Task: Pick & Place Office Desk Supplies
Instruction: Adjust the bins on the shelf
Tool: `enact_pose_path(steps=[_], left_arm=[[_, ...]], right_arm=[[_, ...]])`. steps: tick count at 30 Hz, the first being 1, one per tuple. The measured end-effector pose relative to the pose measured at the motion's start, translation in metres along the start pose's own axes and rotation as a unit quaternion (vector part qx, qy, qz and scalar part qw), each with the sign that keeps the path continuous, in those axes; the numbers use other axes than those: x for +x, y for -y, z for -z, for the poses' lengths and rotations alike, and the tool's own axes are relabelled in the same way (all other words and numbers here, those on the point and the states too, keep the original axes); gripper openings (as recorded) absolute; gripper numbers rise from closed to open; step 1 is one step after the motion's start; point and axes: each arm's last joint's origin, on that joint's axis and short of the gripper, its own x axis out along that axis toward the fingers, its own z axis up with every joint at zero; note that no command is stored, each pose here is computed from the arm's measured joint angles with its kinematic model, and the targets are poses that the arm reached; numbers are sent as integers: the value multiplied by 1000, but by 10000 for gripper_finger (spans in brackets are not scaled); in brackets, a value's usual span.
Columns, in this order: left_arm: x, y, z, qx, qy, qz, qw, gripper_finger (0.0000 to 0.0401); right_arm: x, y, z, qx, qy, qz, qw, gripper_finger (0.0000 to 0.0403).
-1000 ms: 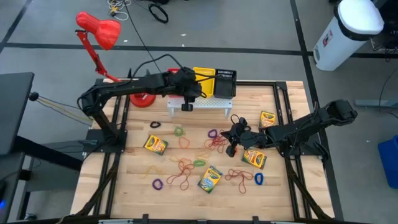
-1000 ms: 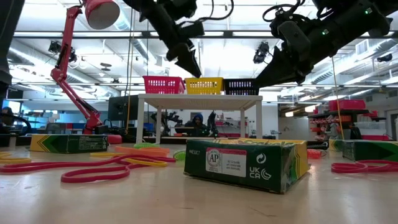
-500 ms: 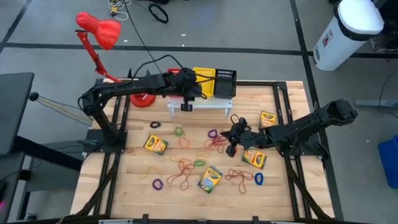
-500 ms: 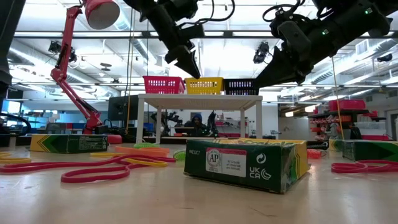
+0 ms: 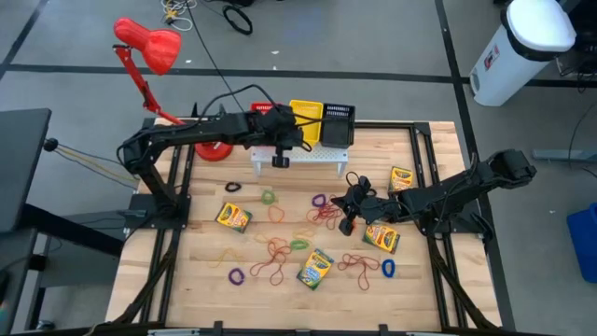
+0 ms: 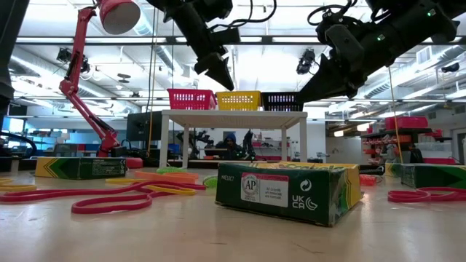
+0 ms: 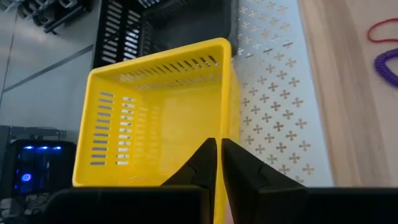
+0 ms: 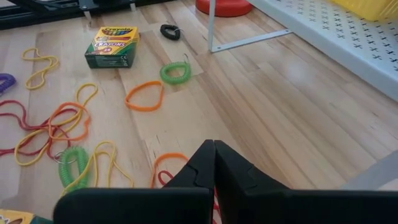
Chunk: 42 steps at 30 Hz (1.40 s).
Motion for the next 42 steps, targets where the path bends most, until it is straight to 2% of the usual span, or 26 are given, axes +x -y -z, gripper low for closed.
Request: enact_pose_path(steps=[12, 16, 20, 25, 33, 42], left_arm=[[-5, -2, -1, -29, 5, -7, 1000, 28], [-5, -2, -1, -33, 9, -5, 999, 58], [-3, -6, 3, -46, 22, 26, 998, 104], [0, -16, 11, -53, 15, 20, 998, 144], [2, -16, 13, -49, 19, 39, 998, 140], [14, -11, 13, -23, 2, 34, 999, 143]], right_arm=[[0, 0, 0, 0, 0, 0, 1000, 4], [0, 0, 0, 0, 0, 0, 1000, 4], [0, 0, 0, 0, 0, 0, 1000, 10], [0, 0, 0, 0, 0, 0, 1000, 4], [0, 0, 0, 0, 0, 0, 1000, 9], [0, 0, 0, 0, 0, 0, 1000, 7]])
